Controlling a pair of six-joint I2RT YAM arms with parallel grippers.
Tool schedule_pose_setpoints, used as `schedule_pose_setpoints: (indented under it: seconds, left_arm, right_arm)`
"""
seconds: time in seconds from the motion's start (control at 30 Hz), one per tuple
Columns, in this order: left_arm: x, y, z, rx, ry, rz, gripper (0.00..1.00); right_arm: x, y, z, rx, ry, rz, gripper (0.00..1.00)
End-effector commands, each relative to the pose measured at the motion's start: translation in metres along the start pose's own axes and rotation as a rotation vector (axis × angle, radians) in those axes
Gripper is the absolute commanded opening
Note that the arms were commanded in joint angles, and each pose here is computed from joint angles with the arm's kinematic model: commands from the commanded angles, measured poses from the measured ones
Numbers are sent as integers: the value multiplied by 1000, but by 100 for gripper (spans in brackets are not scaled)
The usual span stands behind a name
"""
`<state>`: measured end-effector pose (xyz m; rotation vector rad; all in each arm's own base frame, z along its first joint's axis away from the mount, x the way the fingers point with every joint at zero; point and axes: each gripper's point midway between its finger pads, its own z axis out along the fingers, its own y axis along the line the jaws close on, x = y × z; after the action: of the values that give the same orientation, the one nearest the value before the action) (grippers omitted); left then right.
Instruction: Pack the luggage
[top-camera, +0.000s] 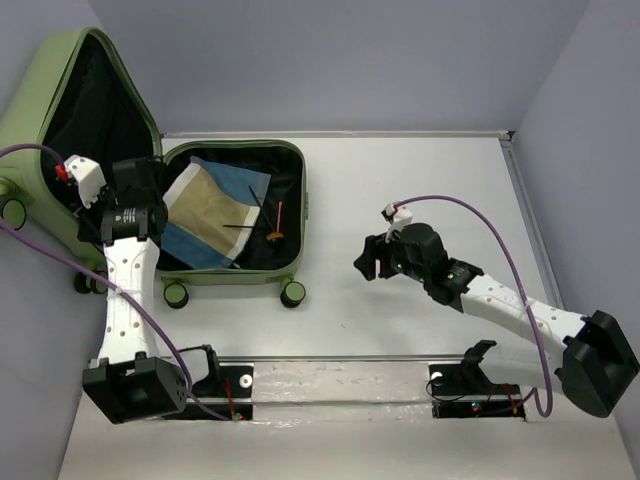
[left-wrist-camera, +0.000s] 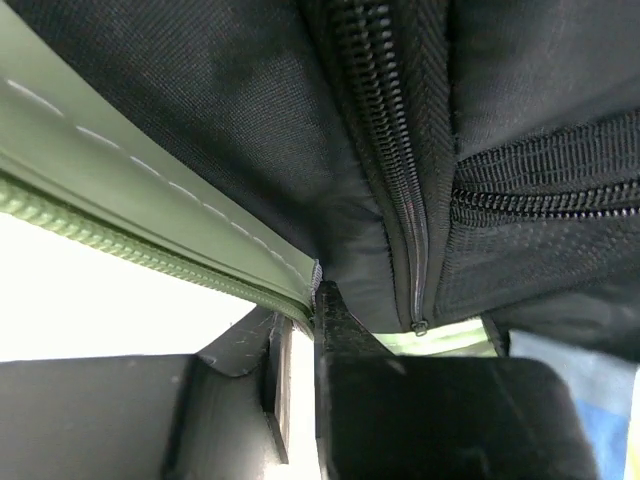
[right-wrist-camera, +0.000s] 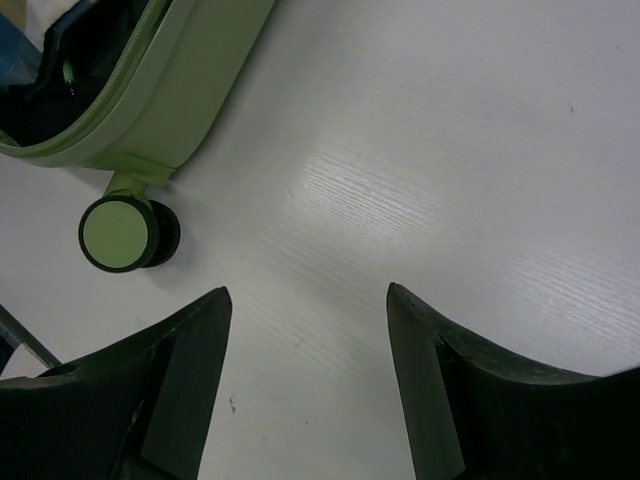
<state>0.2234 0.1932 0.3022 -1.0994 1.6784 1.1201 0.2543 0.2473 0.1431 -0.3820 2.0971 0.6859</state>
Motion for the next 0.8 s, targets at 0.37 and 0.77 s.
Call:
schedule_pose_setpoints:
  seconds: [0.37,0.77]
  left_arm:
    - [2,-29,-90,273,-253,160,6]
    - [25,-56,-157,807,-270,197,6]
  right_arm:
    - [-35,27,8,-82,-51,108,73]
    - [-54,39,42,-86,-55,270,73]
